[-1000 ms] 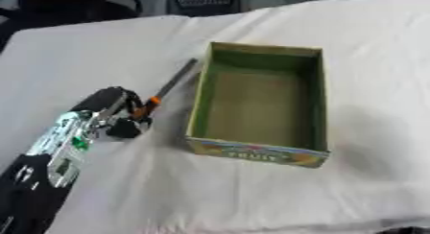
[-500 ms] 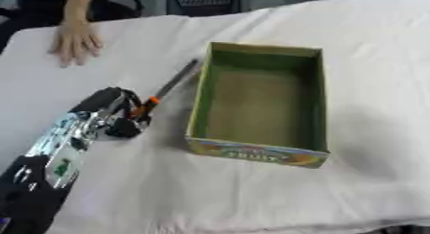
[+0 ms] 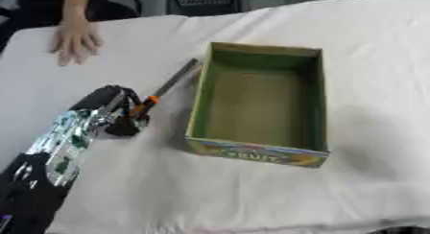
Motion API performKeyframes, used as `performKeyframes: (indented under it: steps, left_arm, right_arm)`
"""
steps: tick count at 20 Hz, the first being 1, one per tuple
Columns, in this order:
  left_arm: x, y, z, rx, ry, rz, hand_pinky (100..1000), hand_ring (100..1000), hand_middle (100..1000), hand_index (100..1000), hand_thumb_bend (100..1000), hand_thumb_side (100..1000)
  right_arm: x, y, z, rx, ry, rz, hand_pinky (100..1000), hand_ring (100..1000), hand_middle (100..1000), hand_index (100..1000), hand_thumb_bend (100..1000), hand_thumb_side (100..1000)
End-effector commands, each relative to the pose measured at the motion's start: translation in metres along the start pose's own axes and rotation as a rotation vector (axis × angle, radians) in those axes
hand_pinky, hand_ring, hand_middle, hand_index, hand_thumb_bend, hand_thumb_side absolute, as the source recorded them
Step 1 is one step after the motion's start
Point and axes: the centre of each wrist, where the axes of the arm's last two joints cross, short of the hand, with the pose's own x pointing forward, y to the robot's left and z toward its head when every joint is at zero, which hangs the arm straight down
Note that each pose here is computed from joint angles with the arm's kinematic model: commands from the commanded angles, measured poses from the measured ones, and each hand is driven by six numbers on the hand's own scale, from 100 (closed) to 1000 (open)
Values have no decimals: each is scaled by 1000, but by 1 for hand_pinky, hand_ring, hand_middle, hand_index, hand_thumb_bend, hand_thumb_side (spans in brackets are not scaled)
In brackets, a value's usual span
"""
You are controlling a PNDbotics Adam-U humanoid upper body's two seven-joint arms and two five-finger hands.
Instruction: Pick up objects on the table and place them in the box.
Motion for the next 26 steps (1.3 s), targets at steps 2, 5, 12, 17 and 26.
performKeyframes:
  steps: [2, 5, 12, 17, 26]
  left_arm:
    - [0, 16, 0, 39, -8, -45, 100, 109, 292, 405, 254, 248]
    - [2, 22, 0, 62, -12, -55, 100, 100, 265, 356, 248, 225]
    - [7, 40, 2, 143, -16, -62, 100, 100, 184, 278, 239, 209]
    - [11, 55, 4, 198, -12, -72, 100, 100, 166, 260, 243, 208]
    - [28, 86, 12, 296, -55, -101, 100, 100, 161, 256, 242, 215]
  right_arm:
    - [2, -9, -3, -11, -23, 24, 560, 636, 701, 754, 500, 630]
    - [2, -9, -2, -11, -23, 24, 560, 636, 701, 754, 499, 630]
    - [2, -9, -2, -12, -21, 25, 560, 636, 700, 754, 499, 629]
    - [1, -9, -2, -13, -20, 26, 560, 636, 701, 753, 500, 629]
    - [1, -9, -2, -12, -17, 27, 560, 636, 701, 753, 501, 628]
